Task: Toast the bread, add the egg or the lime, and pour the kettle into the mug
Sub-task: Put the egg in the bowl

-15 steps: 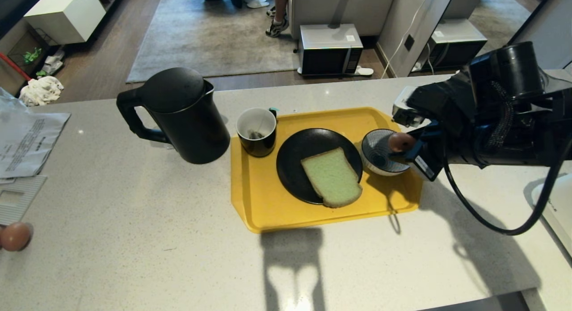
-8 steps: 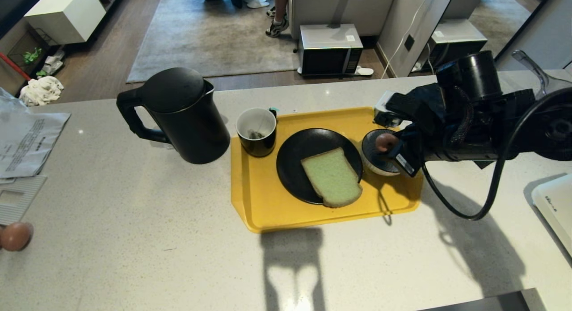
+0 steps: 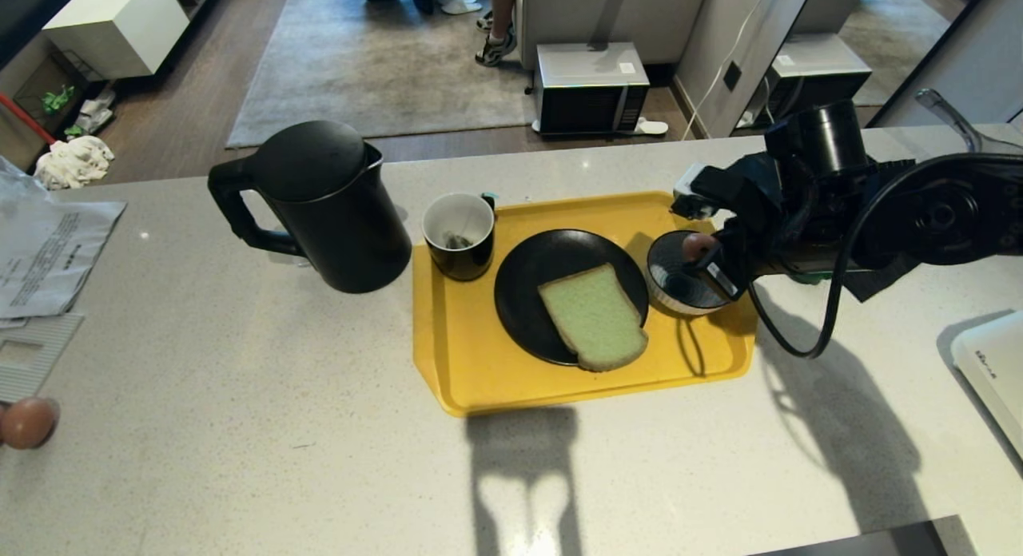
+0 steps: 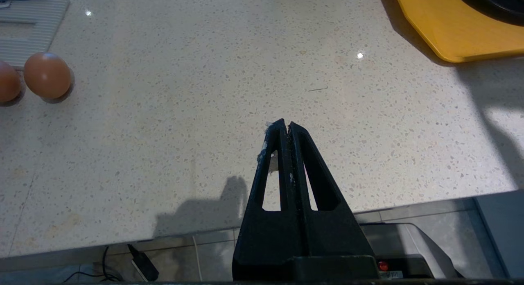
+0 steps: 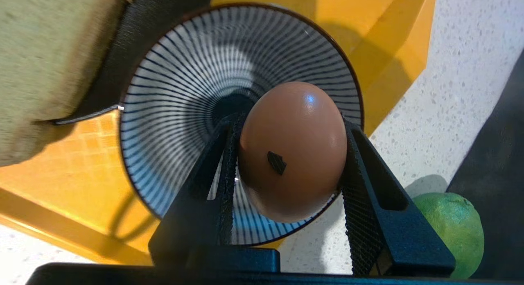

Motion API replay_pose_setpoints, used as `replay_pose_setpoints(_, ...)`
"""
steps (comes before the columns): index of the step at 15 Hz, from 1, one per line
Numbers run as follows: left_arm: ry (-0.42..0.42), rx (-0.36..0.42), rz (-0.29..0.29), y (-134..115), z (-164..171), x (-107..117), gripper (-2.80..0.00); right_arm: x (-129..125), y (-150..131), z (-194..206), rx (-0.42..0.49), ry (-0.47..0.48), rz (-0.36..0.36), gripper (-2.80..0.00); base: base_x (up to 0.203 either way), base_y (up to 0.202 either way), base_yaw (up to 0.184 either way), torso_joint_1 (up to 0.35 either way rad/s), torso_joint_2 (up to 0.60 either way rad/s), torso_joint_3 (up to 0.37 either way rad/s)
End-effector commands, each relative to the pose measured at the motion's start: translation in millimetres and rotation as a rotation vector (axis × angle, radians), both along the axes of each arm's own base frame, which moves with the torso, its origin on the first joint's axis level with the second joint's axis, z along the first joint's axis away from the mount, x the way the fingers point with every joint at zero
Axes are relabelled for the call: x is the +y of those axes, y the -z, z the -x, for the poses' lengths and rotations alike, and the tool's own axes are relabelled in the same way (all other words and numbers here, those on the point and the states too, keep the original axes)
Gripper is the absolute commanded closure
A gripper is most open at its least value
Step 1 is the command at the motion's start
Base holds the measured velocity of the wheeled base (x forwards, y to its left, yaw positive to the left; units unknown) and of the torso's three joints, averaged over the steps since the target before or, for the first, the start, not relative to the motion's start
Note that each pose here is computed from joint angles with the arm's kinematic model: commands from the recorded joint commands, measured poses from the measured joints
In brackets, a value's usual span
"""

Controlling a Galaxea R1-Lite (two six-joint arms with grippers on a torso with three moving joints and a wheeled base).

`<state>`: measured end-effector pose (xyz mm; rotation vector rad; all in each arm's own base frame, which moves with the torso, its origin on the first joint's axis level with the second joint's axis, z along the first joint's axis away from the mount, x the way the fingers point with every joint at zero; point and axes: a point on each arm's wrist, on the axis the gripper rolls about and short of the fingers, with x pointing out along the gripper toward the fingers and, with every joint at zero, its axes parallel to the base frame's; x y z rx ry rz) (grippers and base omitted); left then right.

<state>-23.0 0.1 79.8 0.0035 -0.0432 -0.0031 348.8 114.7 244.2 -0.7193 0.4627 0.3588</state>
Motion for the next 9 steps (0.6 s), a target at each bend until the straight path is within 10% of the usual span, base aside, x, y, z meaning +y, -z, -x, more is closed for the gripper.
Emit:
replay_pose_setpoints(1, 0.0, 0.014, 0.001, 4.7, -1.1, 0.0, 0.0, -2.4, 5.1, -5.2, 0.012, 0.009, 0.007, 0.0, 0.0, 0.0, 0.0, 0.0, 0.0, 0.0)
replay_pose_setpoints(9, 0.0, 0.014, 0.001, 4.7, -1.1, 0.0, 0.0, -3.2, 8.5, -4.5, 0.024, 0.002, 0.023, 0.0, 0.0, 0.0, 0.0, 0.0, 0.0, 0.0)
